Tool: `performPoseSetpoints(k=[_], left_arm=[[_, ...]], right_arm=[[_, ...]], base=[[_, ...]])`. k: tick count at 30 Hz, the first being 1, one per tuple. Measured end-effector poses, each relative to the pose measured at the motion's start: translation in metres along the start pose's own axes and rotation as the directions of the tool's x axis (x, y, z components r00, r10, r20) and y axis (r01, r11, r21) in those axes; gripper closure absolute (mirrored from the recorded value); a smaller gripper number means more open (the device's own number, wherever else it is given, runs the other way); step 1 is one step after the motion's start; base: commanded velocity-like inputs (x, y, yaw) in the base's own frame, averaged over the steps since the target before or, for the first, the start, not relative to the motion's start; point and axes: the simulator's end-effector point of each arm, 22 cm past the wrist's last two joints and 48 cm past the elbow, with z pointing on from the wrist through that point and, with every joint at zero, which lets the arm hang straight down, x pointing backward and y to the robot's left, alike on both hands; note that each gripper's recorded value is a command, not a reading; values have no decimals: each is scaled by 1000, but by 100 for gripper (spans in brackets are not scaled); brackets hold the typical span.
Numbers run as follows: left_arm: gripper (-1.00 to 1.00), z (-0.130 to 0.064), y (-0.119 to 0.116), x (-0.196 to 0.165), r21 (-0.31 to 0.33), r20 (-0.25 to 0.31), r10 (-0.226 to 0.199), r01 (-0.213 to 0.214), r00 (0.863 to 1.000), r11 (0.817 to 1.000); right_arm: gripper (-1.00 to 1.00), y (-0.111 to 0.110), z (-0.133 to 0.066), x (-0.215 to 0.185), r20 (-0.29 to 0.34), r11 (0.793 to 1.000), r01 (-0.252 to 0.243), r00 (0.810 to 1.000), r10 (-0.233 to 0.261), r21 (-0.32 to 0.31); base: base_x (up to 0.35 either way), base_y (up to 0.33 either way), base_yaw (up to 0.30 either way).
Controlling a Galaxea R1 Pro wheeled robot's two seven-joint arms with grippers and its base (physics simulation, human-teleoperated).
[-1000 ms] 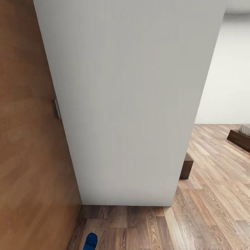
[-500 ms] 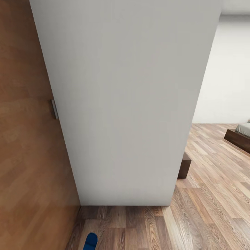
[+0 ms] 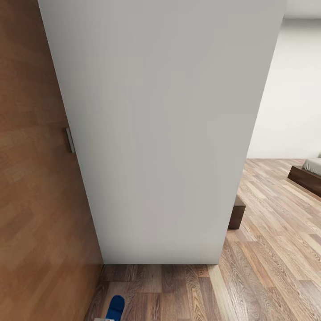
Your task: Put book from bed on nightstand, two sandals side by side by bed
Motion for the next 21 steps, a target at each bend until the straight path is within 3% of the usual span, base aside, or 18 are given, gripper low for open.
performPoseSetpoints(k=[4,6,9,11,17,21], left_arm=[[100,2,10,-36,-21,64,1,0,998,1000],[100,4,11,-44,-25,58,-17,19,998,1000],[100,8,4,-53,-18,20,-75,75,997,997],[100,10,-4,-89,-13,47,-104,105,993,994],[100,7,-21,-121,50,53,-197,194,979,980],[100,6,-30,-132,84,68,-218,212,974,974]], right_arm=[[-100,0,0,0,0,1000,-1,1000,1,0],[-100,0,0,0,1,1000,-1,1000,1,0],[-100,0,0,0,-1,1000,-2,1000,2,1],[-100,0,0,2,-3,1000,-4,1000,4,1],[-100,-1,0,2,-4,1000,-4,1000,4,1],[-100,0,0,2,-4,1000,-4,1000,4,1]], base=[[0,0,0],[0,0,0],[0,0,0],[0,0,0],[0,0,0],[0,0,0]])
